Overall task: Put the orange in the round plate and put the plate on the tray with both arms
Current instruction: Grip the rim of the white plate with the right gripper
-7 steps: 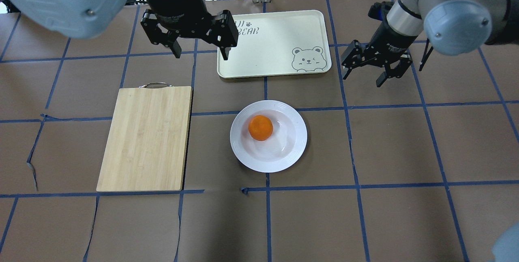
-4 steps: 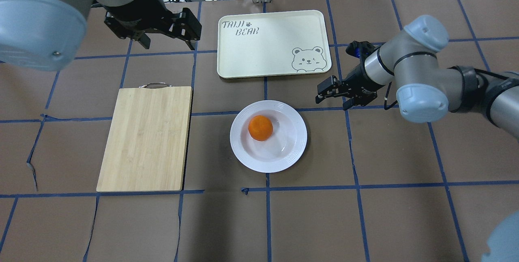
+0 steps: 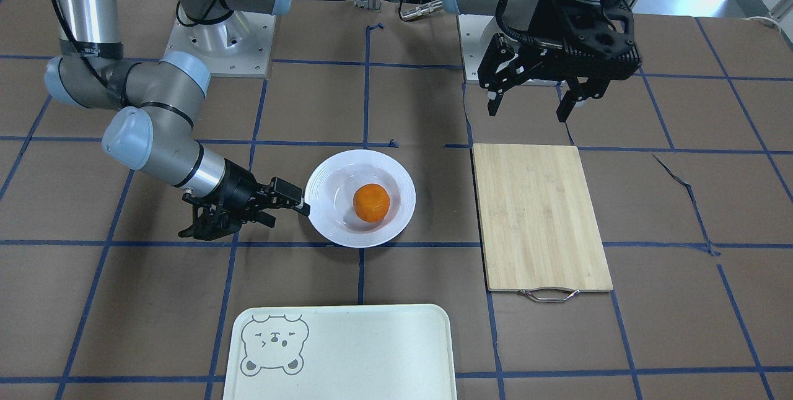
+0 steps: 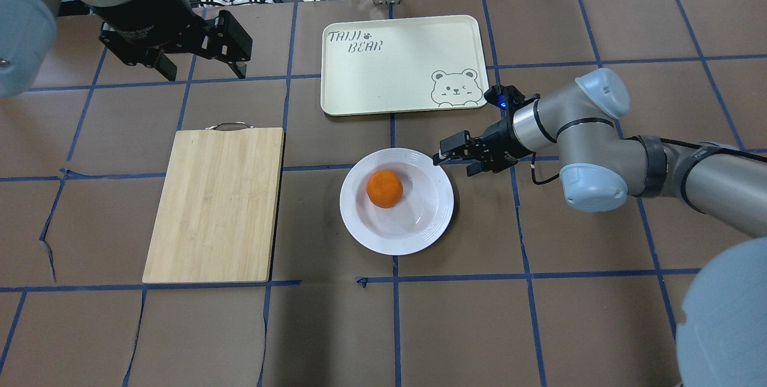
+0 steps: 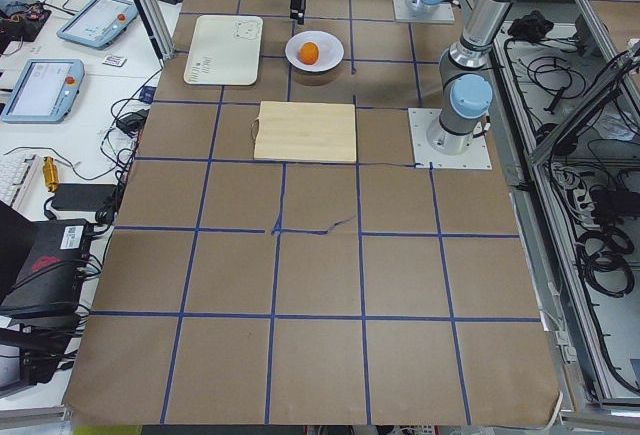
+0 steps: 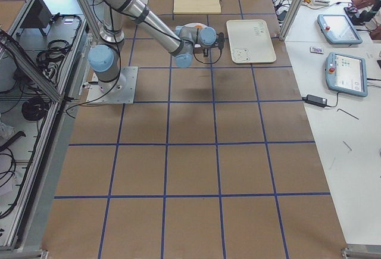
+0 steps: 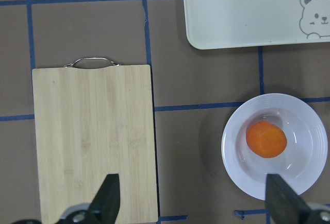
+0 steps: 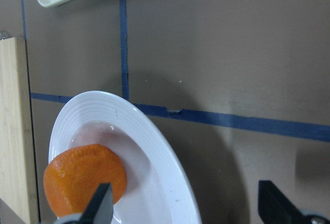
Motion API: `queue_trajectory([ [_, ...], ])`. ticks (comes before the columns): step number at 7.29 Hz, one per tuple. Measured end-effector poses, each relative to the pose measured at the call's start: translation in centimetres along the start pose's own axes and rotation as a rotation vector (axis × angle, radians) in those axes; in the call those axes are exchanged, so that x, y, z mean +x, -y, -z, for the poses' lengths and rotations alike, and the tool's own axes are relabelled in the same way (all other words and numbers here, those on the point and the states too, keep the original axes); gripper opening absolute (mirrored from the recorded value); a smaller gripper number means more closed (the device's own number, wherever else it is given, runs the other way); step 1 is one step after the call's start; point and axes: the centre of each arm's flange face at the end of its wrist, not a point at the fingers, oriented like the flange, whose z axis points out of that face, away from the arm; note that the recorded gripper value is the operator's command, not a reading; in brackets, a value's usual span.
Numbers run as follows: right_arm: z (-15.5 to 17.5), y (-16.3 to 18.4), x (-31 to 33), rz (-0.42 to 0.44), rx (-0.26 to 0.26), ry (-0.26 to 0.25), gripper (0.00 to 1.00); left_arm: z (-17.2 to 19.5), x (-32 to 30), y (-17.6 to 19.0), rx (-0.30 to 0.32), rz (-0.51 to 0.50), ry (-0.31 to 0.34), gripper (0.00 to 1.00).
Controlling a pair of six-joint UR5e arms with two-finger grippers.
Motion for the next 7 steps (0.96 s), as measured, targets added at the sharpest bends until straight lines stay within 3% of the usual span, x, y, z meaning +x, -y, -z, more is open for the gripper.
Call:
queue_trajectory([
  [3,-2.7,-2.0,0.0,0.017,-0.024,0.013,0.8,-0.9,-0.5,-0.4,-0.013,0.005,0.009,1.0],
  [7,-3.3,-2.2,0.2,0.016,-0.033,0.013,0.59,-1.0,-0.5,-0.4,-0.015,0.006,0.007,1.0],
])
